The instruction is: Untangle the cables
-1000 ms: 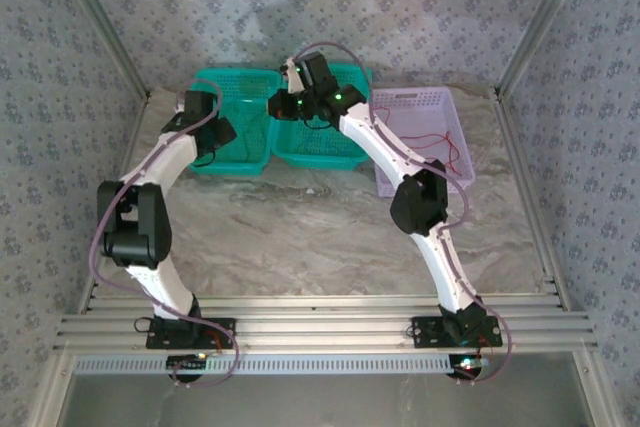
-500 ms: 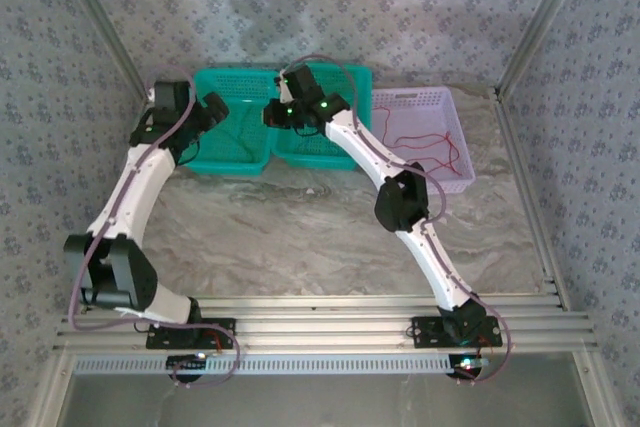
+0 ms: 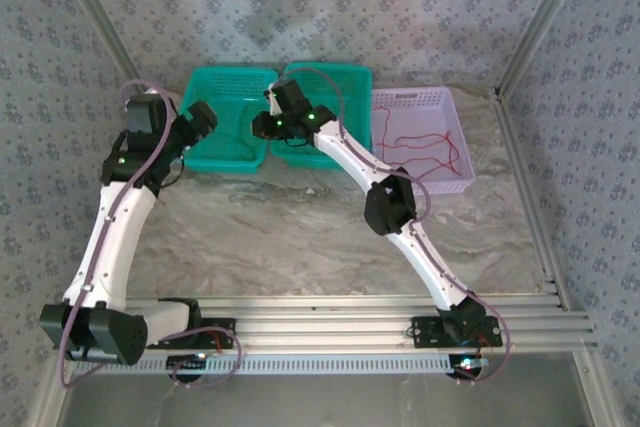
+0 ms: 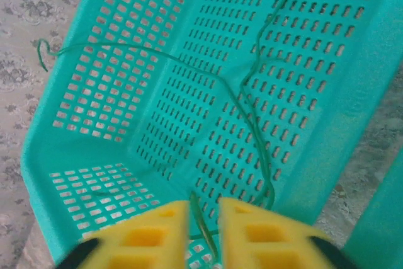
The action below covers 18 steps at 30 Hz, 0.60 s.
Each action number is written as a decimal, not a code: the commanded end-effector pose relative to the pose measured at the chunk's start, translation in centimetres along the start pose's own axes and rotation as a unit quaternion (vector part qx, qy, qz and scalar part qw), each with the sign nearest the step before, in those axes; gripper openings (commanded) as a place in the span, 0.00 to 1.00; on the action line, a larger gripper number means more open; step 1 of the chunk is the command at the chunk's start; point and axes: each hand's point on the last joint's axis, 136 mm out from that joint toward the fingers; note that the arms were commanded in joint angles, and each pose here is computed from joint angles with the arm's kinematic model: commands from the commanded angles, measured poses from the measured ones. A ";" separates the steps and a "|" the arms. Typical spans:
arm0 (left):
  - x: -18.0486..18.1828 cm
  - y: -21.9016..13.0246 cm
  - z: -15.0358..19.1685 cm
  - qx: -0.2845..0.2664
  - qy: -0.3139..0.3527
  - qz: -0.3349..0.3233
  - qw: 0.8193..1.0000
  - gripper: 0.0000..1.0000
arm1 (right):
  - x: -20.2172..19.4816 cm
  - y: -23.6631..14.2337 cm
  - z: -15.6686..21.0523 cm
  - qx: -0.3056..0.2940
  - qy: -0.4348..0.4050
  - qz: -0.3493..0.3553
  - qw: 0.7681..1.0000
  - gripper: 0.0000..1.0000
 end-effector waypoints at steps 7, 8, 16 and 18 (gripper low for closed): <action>1.8 0.6 1.1 0.012 -0.003 -0.023 1.000 1.00 | 3.4 -1.5 -0.3 0.004 -0.053 -0.016 0.998 0.57; 1.8 0.5 1.0 0.010 -0.004 -0.021 1.000 1.00 | 3.9 -2.0 -0.8 -0.001 -0.058 -0.020 0.998 0.59; 3.2 -0.7 -0.2 -0.026 0.034 -0.050 0.998 1.00 | 5.8 -11.9 -7.0 -0.068 -0.120 0.004 0.990 0.78; 4.0 -0.7 -0.1 -0.036 0.047 -0.059 0.997 1.00 | 6.1 -15.0 -8.2 -0.095 -0.149 0.020 0.984 0.82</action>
Point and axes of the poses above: each hand's point on the last joint's axis, 136 mm out from that joint toward the fingers, its own y axis out along the fingers, its own x axis along the line the jaws close on, z = x × y, and after that the axes turned 15 degrees about -y, right-handed
